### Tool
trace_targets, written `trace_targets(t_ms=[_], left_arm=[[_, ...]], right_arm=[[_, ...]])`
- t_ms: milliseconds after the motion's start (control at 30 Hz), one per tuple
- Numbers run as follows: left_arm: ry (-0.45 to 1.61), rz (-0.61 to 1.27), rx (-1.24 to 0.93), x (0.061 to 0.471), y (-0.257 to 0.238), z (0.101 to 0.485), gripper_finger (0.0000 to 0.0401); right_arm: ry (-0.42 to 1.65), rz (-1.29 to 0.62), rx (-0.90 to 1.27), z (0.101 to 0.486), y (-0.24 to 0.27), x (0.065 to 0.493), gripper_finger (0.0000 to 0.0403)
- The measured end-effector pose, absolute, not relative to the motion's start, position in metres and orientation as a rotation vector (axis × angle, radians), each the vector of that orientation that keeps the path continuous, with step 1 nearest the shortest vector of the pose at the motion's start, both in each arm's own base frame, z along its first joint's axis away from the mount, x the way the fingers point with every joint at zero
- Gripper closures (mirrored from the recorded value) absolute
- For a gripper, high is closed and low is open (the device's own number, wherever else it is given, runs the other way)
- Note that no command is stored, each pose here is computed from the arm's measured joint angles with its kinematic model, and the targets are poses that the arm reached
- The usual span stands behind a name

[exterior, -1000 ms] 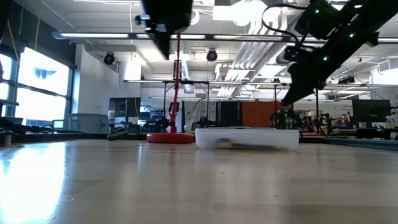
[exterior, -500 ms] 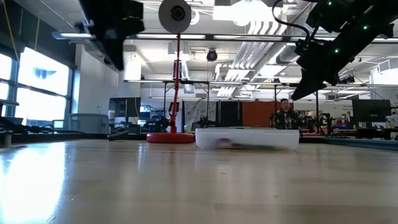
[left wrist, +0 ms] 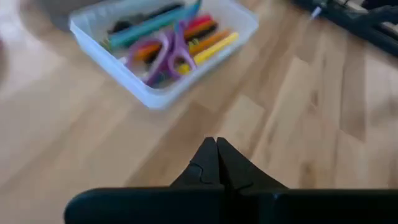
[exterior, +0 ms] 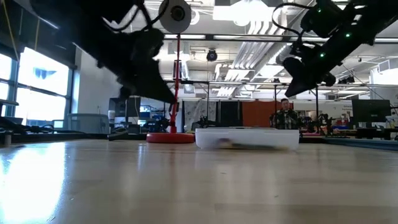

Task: Pick & place school supplies into a supply box
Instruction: Close the black supply box

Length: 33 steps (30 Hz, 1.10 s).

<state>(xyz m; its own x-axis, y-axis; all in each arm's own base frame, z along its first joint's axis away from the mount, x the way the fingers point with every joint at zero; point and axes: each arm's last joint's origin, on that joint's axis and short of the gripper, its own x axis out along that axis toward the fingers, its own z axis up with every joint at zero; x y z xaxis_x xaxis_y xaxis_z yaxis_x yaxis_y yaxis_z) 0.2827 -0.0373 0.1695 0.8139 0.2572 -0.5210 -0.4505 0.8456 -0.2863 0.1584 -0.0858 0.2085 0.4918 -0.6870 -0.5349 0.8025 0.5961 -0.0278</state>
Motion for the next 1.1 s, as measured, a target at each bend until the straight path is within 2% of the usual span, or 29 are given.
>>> trace_targets(t_ms=[133, 267, 567, 700, 967, 1100], left_arm=[[0.503, 0.366, -0.444, 0.292, -0.014, 0.163, 0.0379], [0.534, 0.328, -0.482, 0.302, 0.003, 0.152, 0.0391], [0.505, 0.181, -0.501, 0.329, 0.009, 0.144, 0.0379], [0.511, 0.166, -0.492, 0.34, 0.009, 0.141, 0.0391], [0.535, 0.206, -0.487, 0.349, 0.013, 0.128, 0.0377], [0.56, 0.244, -0.477, 0.348, 0.014, 0.121, 0.0386]], right_arm=[[0.485, -0.973, 0.297, 0.207, -0.109, 0.156, 0.0403], [0.448, -1.0, 0.402, 0.197, -0.139, 0.154, 0.0403], [0.333, -0.961, 0.616, 0.164, -0.202, 0.165, 0.0403], [0.415, -0.96, 0.613, 0.155, -0.224, 0.178, 0.0403], [0.508, -0.94, 0.66, 0.146, -0.257, 0.205, 0.0403], [0.57, -0.944, 0.66, 0.145, -0.266, 0.212, 0.0403]])
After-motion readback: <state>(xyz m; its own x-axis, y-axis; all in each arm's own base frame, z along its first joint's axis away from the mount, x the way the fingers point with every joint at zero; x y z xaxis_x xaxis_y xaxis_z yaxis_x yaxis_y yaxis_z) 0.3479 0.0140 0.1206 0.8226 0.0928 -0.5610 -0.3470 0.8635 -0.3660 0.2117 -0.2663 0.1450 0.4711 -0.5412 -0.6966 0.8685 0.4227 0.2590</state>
